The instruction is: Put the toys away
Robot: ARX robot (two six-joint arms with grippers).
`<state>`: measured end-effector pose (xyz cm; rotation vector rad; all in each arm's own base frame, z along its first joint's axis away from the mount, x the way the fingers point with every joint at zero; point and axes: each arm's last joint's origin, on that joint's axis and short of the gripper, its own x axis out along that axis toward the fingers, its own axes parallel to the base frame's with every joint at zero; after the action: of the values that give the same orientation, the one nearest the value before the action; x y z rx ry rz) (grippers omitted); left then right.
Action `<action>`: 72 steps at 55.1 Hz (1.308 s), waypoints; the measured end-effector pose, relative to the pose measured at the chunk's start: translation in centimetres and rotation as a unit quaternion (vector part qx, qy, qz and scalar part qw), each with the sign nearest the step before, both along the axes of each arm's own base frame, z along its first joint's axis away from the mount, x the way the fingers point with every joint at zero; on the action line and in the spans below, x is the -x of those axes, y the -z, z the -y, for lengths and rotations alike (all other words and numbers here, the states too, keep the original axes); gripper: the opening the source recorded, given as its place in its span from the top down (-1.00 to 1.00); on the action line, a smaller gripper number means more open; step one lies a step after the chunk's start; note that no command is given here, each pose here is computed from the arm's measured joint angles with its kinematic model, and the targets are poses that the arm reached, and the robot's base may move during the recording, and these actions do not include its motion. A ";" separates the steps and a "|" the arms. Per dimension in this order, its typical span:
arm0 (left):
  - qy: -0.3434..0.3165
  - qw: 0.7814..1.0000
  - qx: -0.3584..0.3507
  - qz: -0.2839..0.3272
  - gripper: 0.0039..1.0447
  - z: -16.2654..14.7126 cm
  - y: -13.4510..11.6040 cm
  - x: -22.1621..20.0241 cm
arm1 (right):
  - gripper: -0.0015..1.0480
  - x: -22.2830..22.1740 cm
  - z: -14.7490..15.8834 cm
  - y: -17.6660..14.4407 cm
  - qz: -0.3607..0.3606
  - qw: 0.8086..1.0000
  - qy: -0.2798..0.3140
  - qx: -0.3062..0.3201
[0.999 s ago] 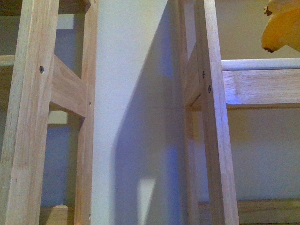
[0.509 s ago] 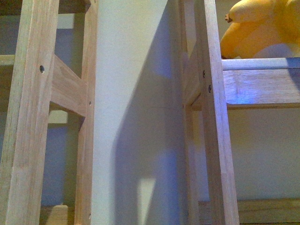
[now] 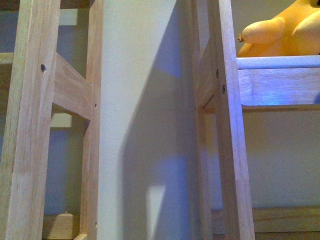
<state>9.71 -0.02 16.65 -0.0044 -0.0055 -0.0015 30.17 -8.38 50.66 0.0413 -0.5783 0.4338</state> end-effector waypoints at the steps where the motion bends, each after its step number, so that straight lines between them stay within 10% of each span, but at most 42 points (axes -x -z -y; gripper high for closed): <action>1: 0.000 1.000 0.000 0.000 -0.88 0.0 0.0 0.0 | 0.86 -0.1 -0.1 0.0 0.000 1.000 -0.001 -0.001; 46: 0.000 1.000 0.000 0.000 -0.88 0.0 0.0 0.0 | 0.86 -3.7 -3.8 0.9 -0.006 0.999 -0.006 -0.052; 72: 0.000 1.000 0.000 0.000 -0.88 0.0 0.0 0.0 | -0.54 -3.9 -3.7 1.0 -0.003 0.998 0.038 -0.054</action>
<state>9.71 -0.02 16.65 -0.0044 -0.0055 -0.0015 34.04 -4.64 49.69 0.1232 -0.5953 0.3294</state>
